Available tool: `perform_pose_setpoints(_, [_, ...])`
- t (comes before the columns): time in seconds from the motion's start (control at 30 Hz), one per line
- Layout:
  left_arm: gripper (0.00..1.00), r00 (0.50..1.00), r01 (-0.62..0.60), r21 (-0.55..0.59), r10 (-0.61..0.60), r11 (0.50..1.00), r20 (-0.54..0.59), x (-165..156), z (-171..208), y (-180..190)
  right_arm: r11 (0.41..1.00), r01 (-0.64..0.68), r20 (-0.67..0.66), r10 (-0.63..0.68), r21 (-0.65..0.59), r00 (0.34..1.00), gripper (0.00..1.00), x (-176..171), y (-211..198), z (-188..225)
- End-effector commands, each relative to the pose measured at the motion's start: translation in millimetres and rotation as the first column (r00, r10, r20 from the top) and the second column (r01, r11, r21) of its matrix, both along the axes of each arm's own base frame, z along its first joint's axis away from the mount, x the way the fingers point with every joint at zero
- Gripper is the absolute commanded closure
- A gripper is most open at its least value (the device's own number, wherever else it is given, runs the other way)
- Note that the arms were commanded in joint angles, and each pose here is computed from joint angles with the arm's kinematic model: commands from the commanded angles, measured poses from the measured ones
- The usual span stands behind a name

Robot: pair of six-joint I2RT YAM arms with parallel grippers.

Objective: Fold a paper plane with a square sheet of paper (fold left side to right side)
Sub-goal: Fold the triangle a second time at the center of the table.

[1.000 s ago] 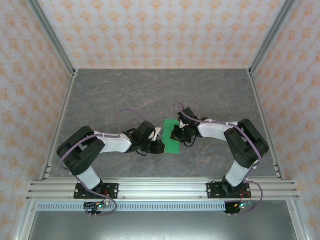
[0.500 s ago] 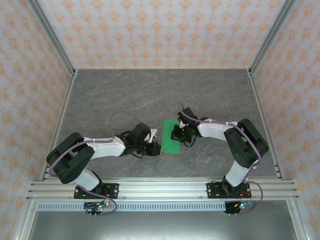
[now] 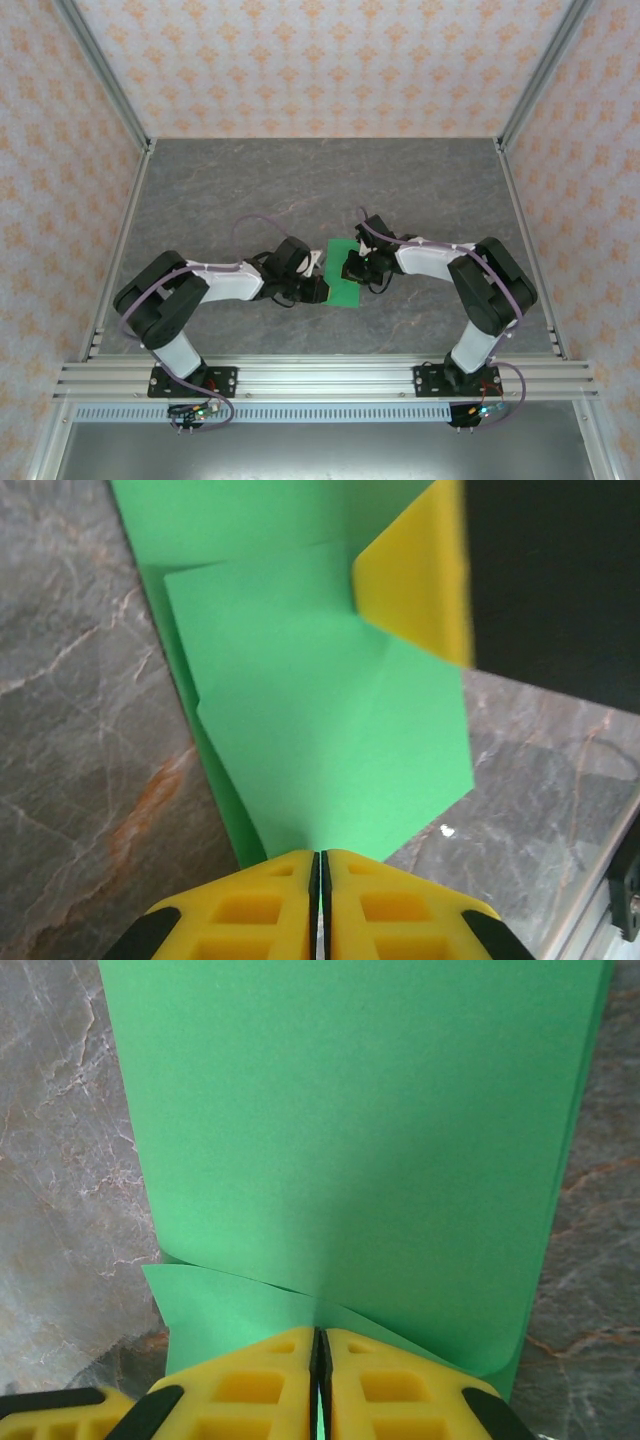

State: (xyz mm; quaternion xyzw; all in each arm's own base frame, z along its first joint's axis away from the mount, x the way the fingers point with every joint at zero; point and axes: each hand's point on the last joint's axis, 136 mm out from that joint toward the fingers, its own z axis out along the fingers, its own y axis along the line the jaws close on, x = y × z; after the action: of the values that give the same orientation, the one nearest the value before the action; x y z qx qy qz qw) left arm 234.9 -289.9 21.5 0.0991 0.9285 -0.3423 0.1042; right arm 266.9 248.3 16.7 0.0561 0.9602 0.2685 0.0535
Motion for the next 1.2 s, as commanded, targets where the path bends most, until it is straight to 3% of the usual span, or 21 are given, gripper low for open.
perform_pose_setpoints(0.0, [0.89, 1.0, 0.01, -0.011, -0.01, 1.0, 0.005, 2.6, -0.6, -2.6, 0.993, -0.009, -0.07, 0.001, -0.115, 0.998, 0.87, -19.7, -21.3, -24.5])
perform_pose_setpoints(0.4, [0.9, 0.999, -0.021, 0.092, 0.024, 0.996, -0.035, -9.8, -27.6, 19.7, 0.999, -0.05, 0.073, 0.052, -0.021, 0.996, 0.89, -17.7, -6.1, 26.1])
perform_pose_setpoints(1.17, [0.91, 0.999, -0.037, 0.15, 0.042, 0.988, -0.031, -8.4, -31.8, 25.6, 0.99, -0.139, 0.031, 0.139, -0.014, 0.99, 0.92, -34.5, 28.1, 14.2])
